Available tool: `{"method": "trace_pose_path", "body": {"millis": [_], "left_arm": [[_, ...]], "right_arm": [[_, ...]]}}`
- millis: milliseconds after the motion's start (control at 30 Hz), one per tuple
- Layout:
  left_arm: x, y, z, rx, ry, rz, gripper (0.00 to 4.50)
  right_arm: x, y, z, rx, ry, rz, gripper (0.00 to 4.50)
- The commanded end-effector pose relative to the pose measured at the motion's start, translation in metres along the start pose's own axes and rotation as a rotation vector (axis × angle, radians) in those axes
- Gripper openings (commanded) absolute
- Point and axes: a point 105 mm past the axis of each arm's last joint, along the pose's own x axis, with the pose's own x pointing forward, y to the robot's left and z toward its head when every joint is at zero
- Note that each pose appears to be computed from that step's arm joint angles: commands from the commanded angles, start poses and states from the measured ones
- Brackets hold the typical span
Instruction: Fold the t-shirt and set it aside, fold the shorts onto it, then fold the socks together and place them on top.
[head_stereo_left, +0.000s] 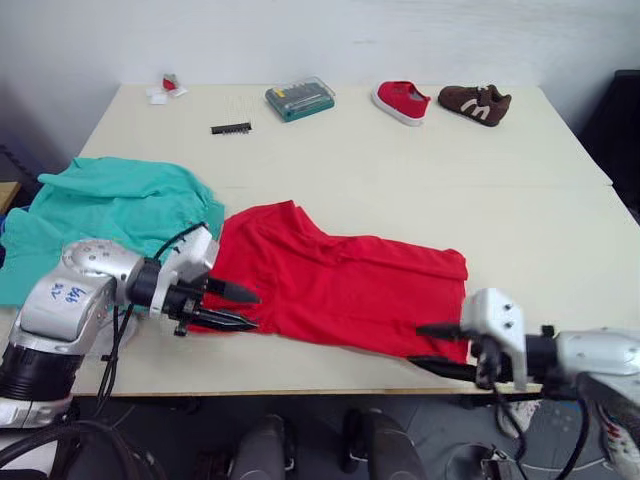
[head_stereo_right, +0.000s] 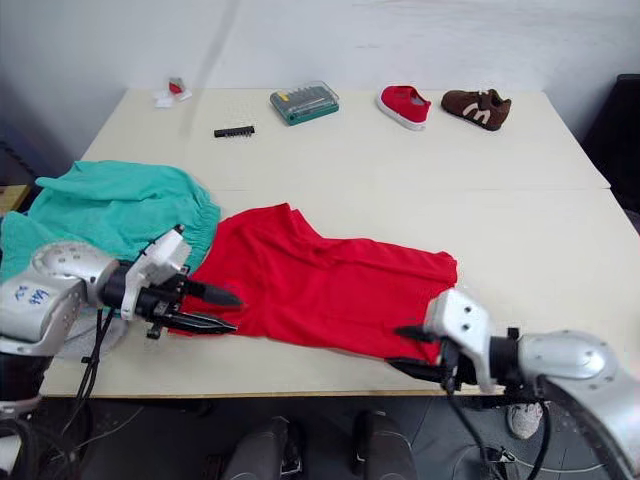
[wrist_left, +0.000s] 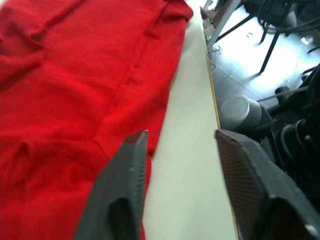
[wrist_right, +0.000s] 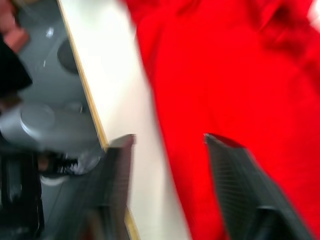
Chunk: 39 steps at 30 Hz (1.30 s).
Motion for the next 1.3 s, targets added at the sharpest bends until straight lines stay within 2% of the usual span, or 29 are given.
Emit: {"method": "trace_pose_path", "body": {"millis": [33,100,133,267,533,667,867,933,1000,1100,1167,1300], "left_arm": [[0.016,-0.002,0.006,0.081,-0.002,-0.021,0.99],[0.027,-0.002,0.005,0.088,-0.016,-0.035,0.31],[0.031,-0.001,0.004,0.089,-0.019,-0.042,0.04],[0.041,0.006,0.000,0.079,-0.022,-0.008,0.04],[0.055,0.034,-0.050,0.100,0.155,0.087,0.04],[0.045,0.036,-0.075,0.120,0.229,0.113,0.04],[0.033,0.032,-0.076,0.119,0.212,0.115,0.04],[0.031,0.030,-0.072,0.110,0.188,0.106,0.04],[0.031,0.029,-0.067,0.101,0.158,0.093,0.04],[0.032,0.029,-0.060,0.094,0.127,0.085,0.04],[0.032,0.030,-0.057,0.093,0.118,0.091,0.04],[0.033,0.030,-0.054,0.092,0.109,0.094,0.04]], "right_arm": [[0.005,-0.008,-0.004,-0.041,0.002,-0.066,0.74],[0.008,-0.011,-0.008,-0.024,-0.002,-0.090,0.01],[0.009,-0.013,-0.010,-0.011,-0.007,-0.106,0.00],[0.014,-0.015,-0.015,0.034,-0.020,-0.139,0.00],[0.013,-0.017,-0.057,0.041,0.140,-0.204,0.00],[-0.015,-0.024,-0.071,0.048,0.218,-0.253,0.00],[-0.065,-0.041,-0.078,0.049,0.289,-0.332,0.00],[-0.074,-0.044,-0.072,0.043,0.274,-0.339,0.00],[-0.073,-0.044,-0.053,0.041,0.189,-0.320,0.00],[-0.056,-0.034,-0.013,0.038,0.026,-0.235,0.00],[-0.044,-0.026,0.005,0.033,-0.030,-0.180,0.00],[-0.018,-0.016,0.010,0.035,-0.038,-0.127,0.00]]}}
